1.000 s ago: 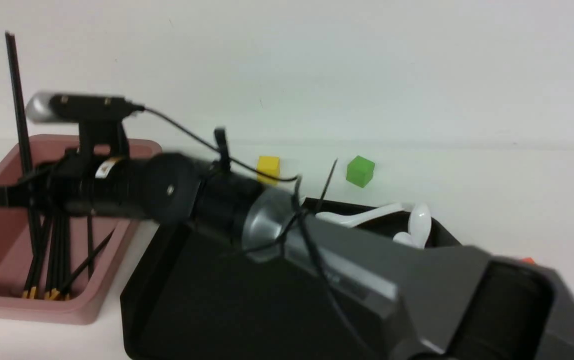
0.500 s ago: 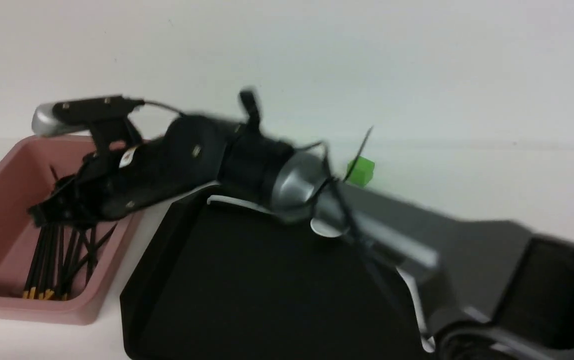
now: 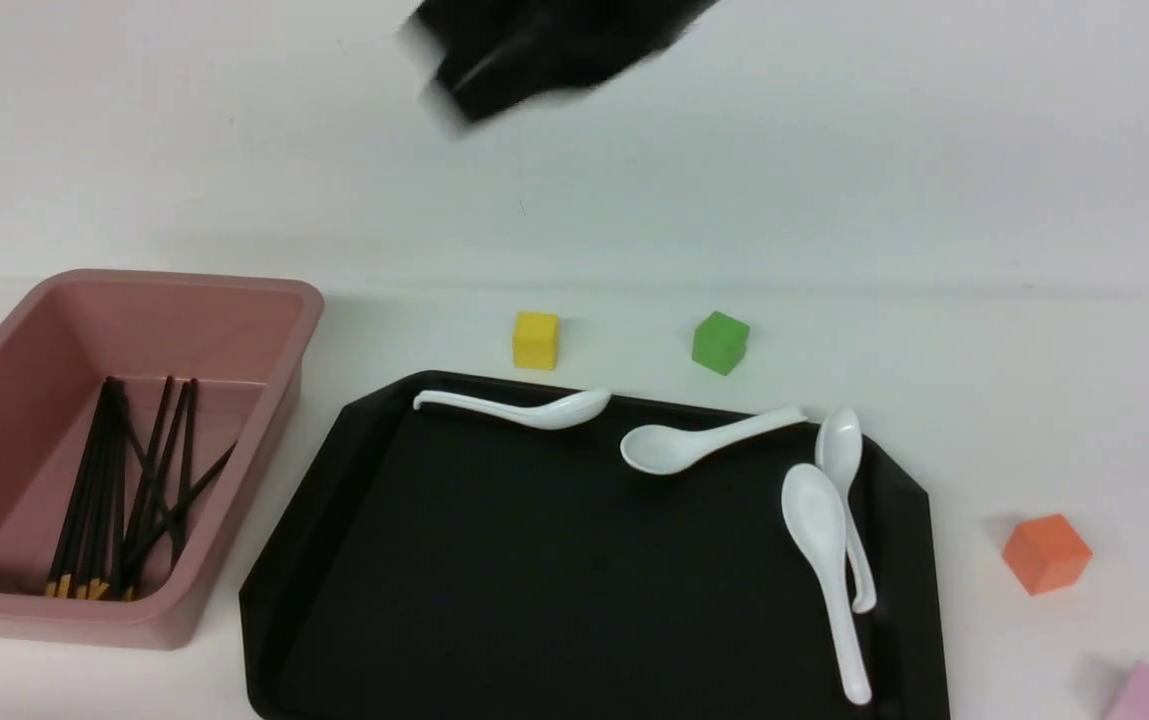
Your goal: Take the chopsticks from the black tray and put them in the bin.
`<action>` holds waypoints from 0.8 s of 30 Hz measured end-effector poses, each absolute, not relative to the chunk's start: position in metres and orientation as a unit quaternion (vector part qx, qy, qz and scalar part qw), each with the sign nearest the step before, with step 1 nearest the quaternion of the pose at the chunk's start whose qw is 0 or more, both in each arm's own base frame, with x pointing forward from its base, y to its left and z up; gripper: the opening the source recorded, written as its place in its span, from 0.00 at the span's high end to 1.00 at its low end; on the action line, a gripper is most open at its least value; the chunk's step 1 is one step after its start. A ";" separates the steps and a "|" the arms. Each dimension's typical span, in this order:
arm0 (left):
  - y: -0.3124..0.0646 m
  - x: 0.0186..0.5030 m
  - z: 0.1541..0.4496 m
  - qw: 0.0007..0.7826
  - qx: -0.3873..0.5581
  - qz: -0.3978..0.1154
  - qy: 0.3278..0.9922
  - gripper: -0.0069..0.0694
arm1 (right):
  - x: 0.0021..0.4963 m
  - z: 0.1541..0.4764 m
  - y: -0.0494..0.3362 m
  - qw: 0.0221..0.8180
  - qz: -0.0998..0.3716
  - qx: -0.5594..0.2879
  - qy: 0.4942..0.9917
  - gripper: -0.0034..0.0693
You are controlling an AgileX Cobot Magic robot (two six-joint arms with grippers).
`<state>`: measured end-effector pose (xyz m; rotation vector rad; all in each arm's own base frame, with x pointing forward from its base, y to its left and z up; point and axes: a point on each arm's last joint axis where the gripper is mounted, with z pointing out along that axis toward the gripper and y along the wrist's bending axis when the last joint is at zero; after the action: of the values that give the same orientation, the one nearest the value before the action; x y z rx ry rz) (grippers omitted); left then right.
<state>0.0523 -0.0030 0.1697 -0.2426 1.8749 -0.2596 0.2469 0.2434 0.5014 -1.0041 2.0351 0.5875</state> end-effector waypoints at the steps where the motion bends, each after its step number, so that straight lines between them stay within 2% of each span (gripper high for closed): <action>1: -0.003 0.052 0.170 0.578 -0.104 -0.111 0.802 0.60 | 0.235 0.511 0.229 0.402 0.218 -0.391 0.799 0.97; 2: -0.003 0.052 0.170 0.578 -0.104 -0.111 0.802 0.60 | 0.230 0.515 0.224 0.407 0.214 -0.389 0.798 0.97; 3: -0.003 0.052 0.170 0.578 -0.104 -0.111 0.802 0.60 | 0.207 0.525 0.199 0.421 0.201 -0.381 0.798 0.97; 7: -0.003 0.052 0.170 0.578 -0.104 -0.111 0.802 0.60 | 0.156 0.521 0.150 0.420 0.191 -0.363 0.810 0.97; 11: -0.003 0.052 0.170 0.578 -0.104 -0.111 0.802 0.60 | 0.115 0.469 0.113 0.403 0.191 -0.352 0.823 0.96; 12: -0.003 0.052 0.170 0.578 -0.104 -0.111 0.802 0.60 | 0.113 0.466 0.111 0.406 0.192 -0.350 0.822 0.96; 13: -0.003 0.052 0.170 0.578 -0.104 -0.111 0.802 0.60 | 0.102 0.439 0.101 0.427 0.203 -0.334 0.816 0.96; 17: -0.003 0.052 0.170 0.578 -0.104 -0.111 0.802 0.60 | 0.085 0.375 0.083 0.485 0.243 -0.275 0.794 0.96; 21: -0.003 0.052 0.170 0.578 -0.104 -0.111 0.802 0.60 | 0.076 0.333 0.072 0.531 0.261 -0.247 0.768 0.96; 24: -0.003 0.052 0.170 0.578 -0.104 -0.111 0.802 0.60 | 0.072 0.319 0.068 0.547 0.263 -0.243 0.757 0.96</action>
<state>0.0523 -0.0030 0.1697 -0.2426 1.8749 -0.2596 0.0719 0.0676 0.3193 -0.5756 1.7945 0.6230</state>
